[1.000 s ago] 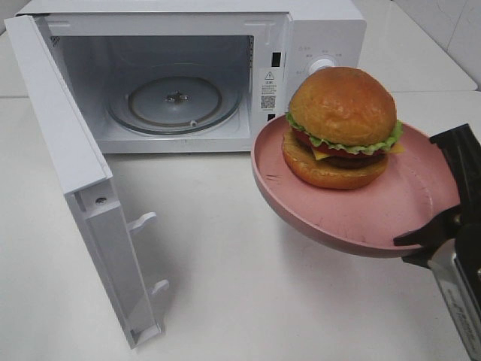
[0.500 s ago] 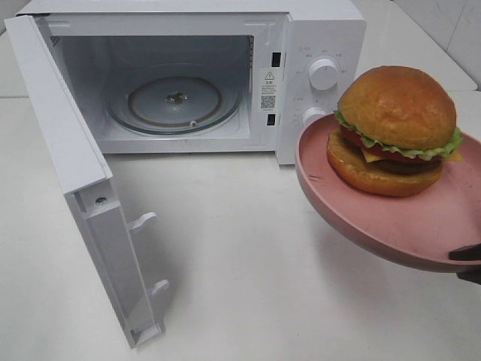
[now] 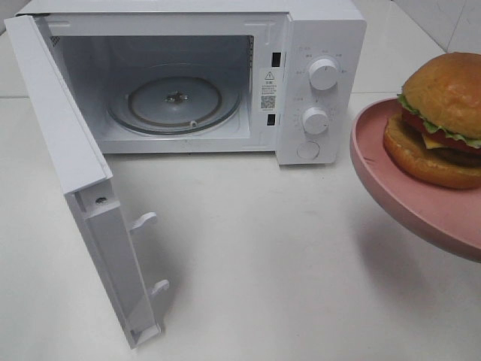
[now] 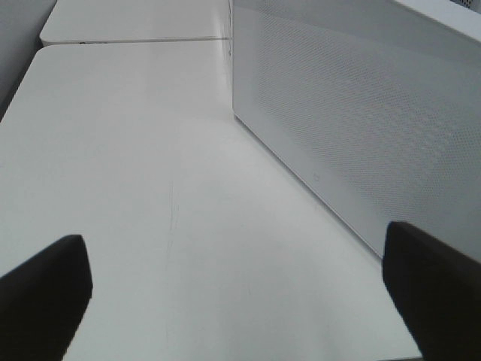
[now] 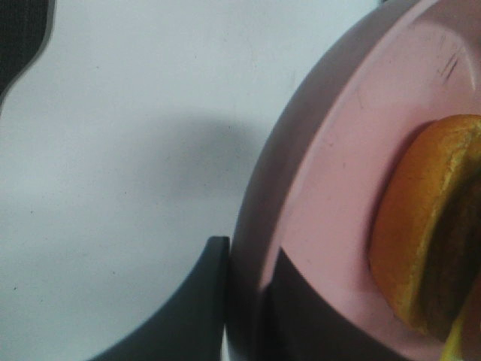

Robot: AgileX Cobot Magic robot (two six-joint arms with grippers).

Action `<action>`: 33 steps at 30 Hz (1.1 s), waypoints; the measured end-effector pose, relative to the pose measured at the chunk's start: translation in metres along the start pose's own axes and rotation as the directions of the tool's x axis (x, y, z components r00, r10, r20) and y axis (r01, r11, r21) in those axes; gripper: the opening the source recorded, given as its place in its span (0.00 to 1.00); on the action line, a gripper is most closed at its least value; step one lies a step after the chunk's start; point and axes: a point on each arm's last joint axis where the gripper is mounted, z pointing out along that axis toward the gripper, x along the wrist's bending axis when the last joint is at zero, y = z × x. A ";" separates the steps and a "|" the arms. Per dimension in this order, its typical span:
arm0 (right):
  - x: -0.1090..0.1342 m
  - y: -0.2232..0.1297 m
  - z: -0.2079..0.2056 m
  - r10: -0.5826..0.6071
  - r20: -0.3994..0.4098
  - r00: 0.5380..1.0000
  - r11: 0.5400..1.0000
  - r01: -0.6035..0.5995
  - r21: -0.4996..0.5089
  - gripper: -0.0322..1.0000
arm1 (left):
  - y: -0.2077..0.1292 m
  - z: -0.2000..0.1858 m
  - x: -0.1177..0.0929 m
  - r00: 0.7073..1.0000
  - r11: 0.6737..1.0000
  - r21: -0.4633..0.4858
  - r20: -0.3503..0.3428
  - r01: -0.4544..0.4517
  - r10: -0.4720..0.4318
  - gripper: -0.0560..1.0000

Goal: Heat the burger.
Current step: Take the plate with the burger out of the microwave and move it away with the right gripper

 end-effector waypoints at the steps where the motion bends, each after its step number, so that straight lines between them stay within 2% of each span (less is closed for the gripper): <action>1: 0.000 -0.001 0.000 0.006 -0.001 1.000 1.000 -0.006 0.011 0.12 | 0.000 0.000 0.000 1.000 1.000 0.000 0.000 0.000 0.000 0.99; 6: 0.001 -0.007 -0.001 0.049 -0.002 0.999 0.996 -0.049 0.070 0.12 | 0.000 0.000 0.000 1.000 1.000 0.000 0.000 0.000 0.000 0.99; 11: 0.000 -0.016 -0.002 0.114 0.032 0.993 0.980 -0.118 0.161 0.12 | 0.000 0.000 0.000 1.000 1.000 0.000 0.000 0.000 0.000 0.99; 14: -0.001 -0.020 -0.003 0.156 0.054 0.986 0.965 -0.164 0.203 0.12 | 0.000 0.000 0.000 1.000 1.000 0.000 0.000 0.000 0.000 0.99; 16: 0.000 -0.025 -0.004 0.235 0.070 0.969 0.936 -0.245 0.253 0.12 | 0.000 0.000 0.000 1.000 1.000 0.000 0.000 0.000 0.000 0.99; 19: 0.001 -0.026 -0.004 0.256 0.073 0.964 0.927 -0.266 0.265 0.12 | 0.000 0.000 0.000 1.000 1.000 0.000 0.000 0.000 0.000 0.99; 21: 0.002 -0.030 -0.006 0.318 0.093 0.943 0.891 -0.331 0.312 0.12 | 0.000 0.000 0.000 1.000 1.000 0.000 0.000 0.000 0.000 0.99; 24: 0.003 -0.032 -0.006 0.334 0.102 0.937 0.880 -0.349 0.323 0.12 | 0.000 0.000 0.000 1.000 1.000 0.000 0.000 0.000 0.000 0.99; 26: 0.002 -0.035 -0.006 0.372 0.121 0.920 0.845 -0.389 0.366 0.12 | 0.000 0.000 0.000 1.000 1.000 0.000 0.000 0.000 0.000 0.99; 27: 0.002 -0.035 -0.006 0.372 0.121 0.920 0.845 -0.389 0.366 0.12 | 0.000 0.000 0.000 1.000 1.000 0.000 0.000 0.000 0.000 0.99; 29: 0.001 -0.035 0.000 0.426 0.129 0.895 0.786 -0.437 0.438 0.12 | 0.000 0.000 0.000 1.000 1.000 0.000 0.000 0.000 0.000 0.99; 32: 0.001 -0.035 0.001 0.445 0.134 0.886 0.770 -0.454 0.448 0.12 | 0.000 0.000 0.000 1.000 1.000 0.000 0.000 0.000 0.000 0.99; 33: -0.001 -0.034 0.005 0.475 0.145 0.868 0.739 -0.483 0.470 0.12 | 0.000 0.000 0.000 1.000 1.000 0.000 0.000 0.000 0.000 0.99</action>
